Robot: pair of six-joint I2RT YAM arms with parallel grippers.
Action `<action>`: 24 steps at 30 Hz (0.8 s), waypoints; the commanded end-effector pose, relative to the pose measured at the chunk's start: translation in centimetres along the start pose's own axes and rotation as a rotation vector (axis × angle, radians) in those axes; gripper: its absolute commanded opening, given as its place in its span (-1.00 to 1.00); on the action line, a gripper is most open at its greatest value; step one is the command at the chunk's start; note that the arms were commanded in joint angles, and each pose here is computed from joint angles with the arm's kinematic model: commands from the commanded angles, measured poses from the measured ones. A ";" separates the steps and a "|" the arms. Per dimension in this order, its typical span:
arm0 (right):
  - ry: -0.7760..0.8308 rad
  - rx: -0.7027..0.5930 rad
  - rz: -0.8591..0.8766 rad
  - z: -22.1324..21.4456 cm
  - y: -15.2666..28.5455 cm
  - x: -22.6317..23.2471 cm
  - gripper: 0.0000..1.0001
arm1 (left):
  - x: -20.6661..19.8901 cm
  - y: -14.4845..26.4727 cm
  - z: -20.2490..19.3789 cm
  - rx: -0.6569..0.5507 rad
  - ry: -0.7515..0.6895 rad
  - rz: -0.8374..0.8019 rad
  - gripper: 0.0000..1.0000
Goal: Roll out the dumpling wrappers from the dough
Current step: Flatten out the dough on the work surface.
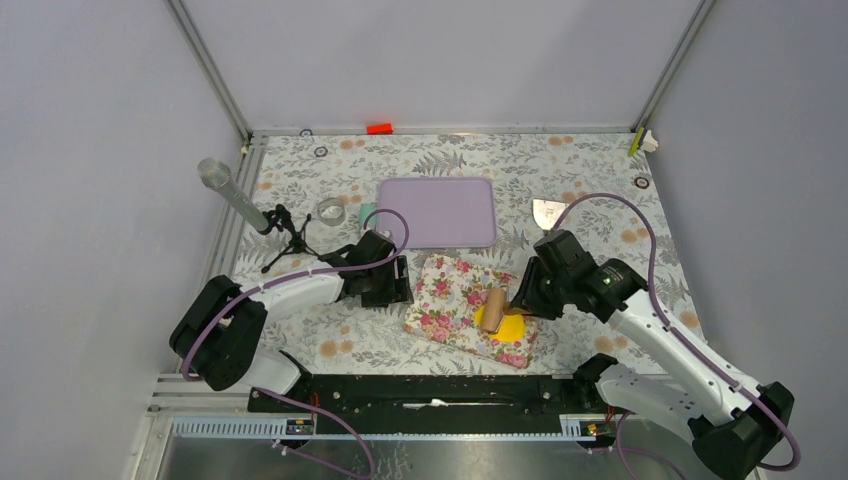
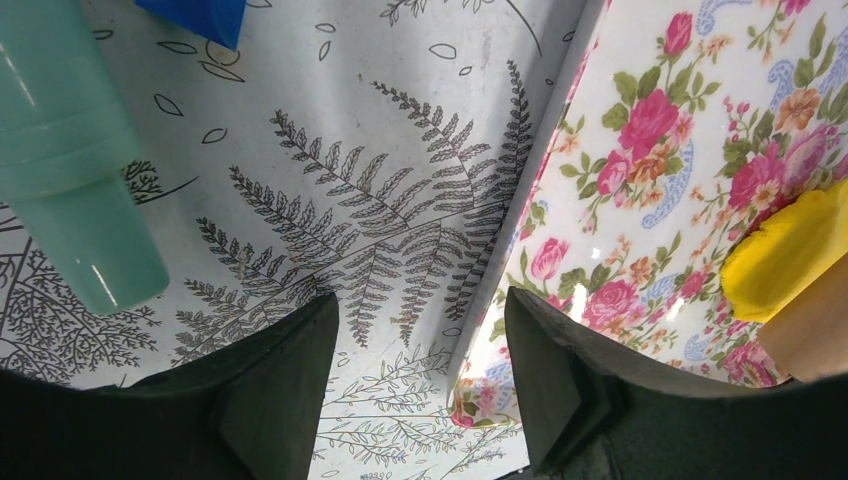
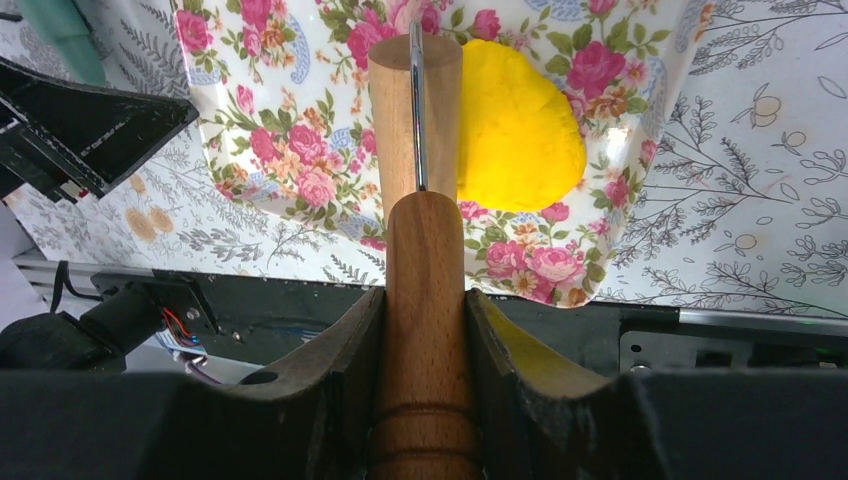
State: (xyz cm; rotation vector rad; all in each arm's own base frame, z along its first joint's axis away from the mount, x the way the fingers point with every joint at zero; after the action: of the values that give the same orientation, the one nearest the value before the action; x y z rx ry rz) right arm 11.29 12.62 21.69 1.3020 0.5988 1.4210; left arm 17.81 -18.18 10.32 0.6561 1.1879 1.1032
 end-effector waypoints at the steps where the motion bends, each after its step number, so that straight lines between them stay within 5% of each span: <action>1: -0.033 -0.087 0.001 0.4 0.4 -0.3 -1.00 | 1.4 0.1 -1.5 0.078 -0.015 0.082 0.33; 14: -0.021 -0.161 -0.052 1.0 1.4 -0.8 -1.00 | 1.1 0.3 -1.2 0.057 -0.009 0.081 0.34; 24: -0.150 -0.007 0.063 -0.9 1.8 0.0 -1.00 | 1.1 0.3 -1.3 0.062 -0.032 0.073 0.34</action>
State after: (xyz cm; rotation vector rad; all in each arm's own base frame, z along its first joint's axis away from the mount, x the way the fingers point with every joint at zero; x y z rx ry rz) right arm 10.63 11.31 21.49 1.2455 0.5801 1.3474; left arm 17.73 -18.12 10.38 0.6732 1.1754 1.1054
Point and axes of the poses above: each gripper's point midway between its finger pads, its own y axis back along the fingers, its own x axis along the line the jaws close on, z = x × y, the point moved 9 cm from there along y, back along the fingers, and after that the axes turned 2 degrees about y, right-handed, at the moved point
